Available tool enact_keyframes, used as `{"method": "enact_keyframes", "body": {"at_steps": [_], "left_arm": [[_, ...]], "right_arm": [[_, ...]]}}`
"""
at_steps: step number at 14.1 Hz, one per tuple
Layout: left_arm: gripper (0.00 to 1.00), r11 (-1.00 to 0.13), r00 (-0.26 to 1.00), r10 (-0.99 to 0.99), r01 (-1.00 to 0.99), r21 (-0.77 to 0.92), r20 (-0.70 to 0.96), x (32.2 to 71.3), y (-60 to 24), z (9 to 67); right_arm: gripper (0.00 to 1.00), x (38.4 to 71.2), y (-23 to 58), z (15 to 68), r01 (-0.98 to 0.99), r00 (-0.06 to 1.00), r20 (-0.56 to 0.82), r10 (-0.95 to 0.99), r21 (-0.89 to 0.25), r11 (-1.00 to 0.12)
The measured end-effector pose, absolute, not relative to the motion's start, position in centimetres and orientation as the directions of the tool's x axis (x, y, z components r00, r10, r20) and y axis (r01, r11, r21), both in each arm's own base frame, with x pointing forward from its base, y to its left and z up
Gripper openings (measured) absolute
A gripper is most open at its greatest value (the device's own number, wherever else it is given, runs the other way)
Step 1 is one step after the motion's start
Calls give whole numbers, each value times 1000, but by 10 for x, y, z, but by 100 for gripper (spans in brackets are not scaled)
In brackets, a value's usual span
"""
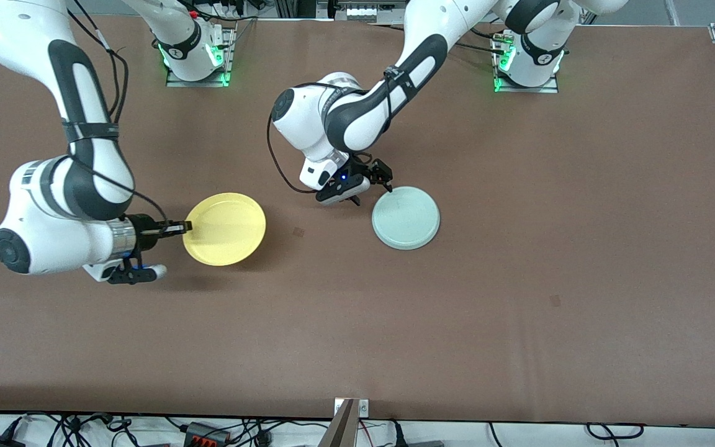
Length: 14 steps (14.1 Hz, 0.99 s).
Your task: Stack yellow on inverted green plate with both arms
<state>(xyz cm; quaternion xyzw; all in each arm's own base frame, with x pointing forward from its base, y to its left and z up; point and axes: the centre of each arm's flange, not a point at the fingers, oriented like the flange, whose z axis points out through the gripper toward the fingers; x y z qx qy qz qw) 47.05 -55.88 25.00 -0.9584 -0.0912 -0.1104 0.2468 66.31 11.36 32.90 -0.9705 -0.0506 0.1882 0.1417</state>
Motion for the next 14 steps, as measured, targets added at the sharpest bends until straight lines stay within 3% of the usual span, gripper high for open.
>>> {"method": "enact_keyframes", "body": {"at_steps": [5,10,14], "left_arm": [[100,-881,973,145,208,-425,178,523,-503,314],[100,-882,999,33,40,-469,24,558,-412,343],[100,-959,988,16,-28,-283,-152,604,-323,381]], "right_arm": [[3,661,174,326,94,937,-298,182,-288,-953],[3,651,255,304,-45,952,-301,62,-334,-941],[3,635,328,284,-206,935,-352,-54,-411,-888]]}}
